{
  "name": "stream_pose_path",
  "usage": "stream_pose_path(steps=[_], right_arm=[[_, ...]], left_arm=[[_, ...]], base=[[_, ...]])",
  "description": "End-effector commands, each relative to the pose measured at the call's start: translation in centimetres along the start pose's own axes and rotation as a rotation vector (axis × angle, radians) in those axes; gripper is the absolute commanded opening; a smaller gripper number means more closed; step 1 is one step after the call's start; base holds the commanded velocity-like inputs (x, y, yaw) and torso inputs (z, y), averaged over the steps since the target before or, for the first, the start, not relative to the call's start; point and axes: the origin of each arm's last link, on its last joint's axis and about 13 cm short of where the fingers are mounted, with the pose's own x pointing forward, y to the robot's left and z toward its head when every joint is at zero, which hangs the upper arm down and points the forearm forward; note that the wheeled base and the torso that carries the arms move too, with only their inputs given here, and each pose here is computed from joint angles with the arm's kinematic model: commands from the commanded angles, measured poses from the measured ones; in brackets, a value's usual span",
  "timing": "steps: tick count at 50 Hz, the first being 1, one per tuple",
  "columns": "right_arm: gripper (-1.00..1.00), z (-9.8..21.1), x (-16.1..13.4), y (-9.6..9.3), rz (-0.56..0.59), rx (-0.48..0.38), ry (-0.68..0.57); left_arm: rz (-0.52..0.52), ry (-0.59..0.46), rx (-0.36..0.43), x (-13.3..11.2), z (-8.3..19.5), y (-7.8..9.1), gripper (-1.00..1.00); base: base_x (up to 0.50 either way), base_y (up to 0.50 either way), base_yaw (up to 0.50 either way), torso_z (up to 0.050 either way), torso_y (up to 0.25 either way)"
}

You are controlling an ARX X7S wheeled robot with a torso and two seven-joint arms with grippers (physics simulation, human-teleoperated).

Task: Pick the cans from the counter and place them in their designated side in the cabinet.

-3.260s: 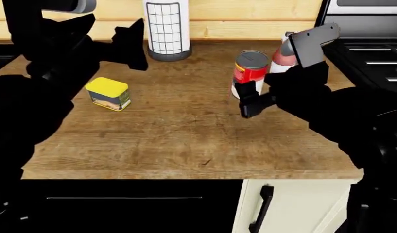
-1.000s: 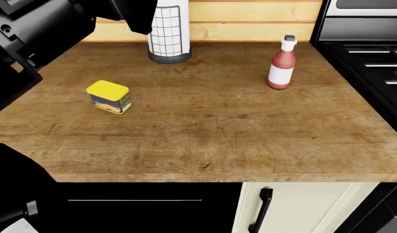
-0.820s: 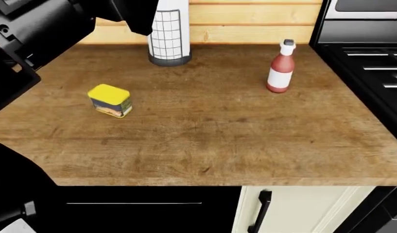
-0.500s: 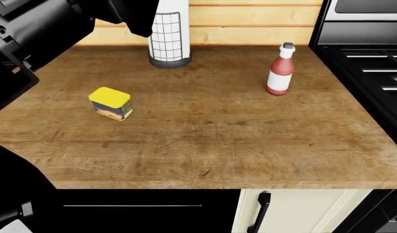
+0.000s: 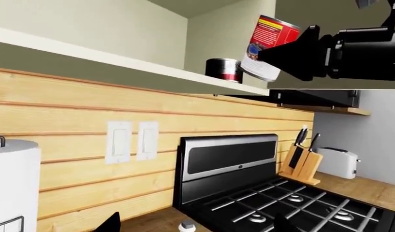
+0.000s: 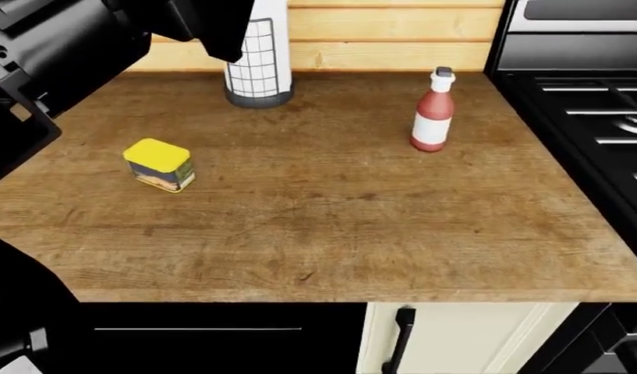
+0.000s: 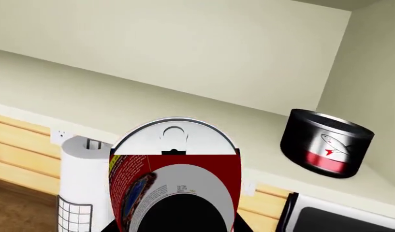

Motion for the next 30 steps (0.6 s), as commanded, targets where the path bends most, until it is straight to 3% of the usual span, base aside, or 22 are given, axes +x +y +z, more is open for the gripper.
stream_pose_path(steps=[1,12,30], right_arm=[[-1.0,0.49,-0.37,-0.09,-0.005,-0.014,-0.024],[-1.0,0.49,-0.37,-0.09,-0.005,-0.014,-0.024],[-1.0,0.49,-0.37,-0.09,-0.005,-0.014,-0.024]], left_arm=[[-0.003,-0.001,-0.005,-0.1,0.06,-0.06,1.0],[-0.005,-0.005,-0.002,-0.17,0.02,-0.03,1.0],[-0.018,-0.001,0.004,-0.55,0.06,-0.4,1.0]], base=[[-0.02,-0.26,0.0,0.0,0.0],[0.05,-0.1,0.0,0.0,0.0],[0.38,0.0,0.0,0.0,0.001]])
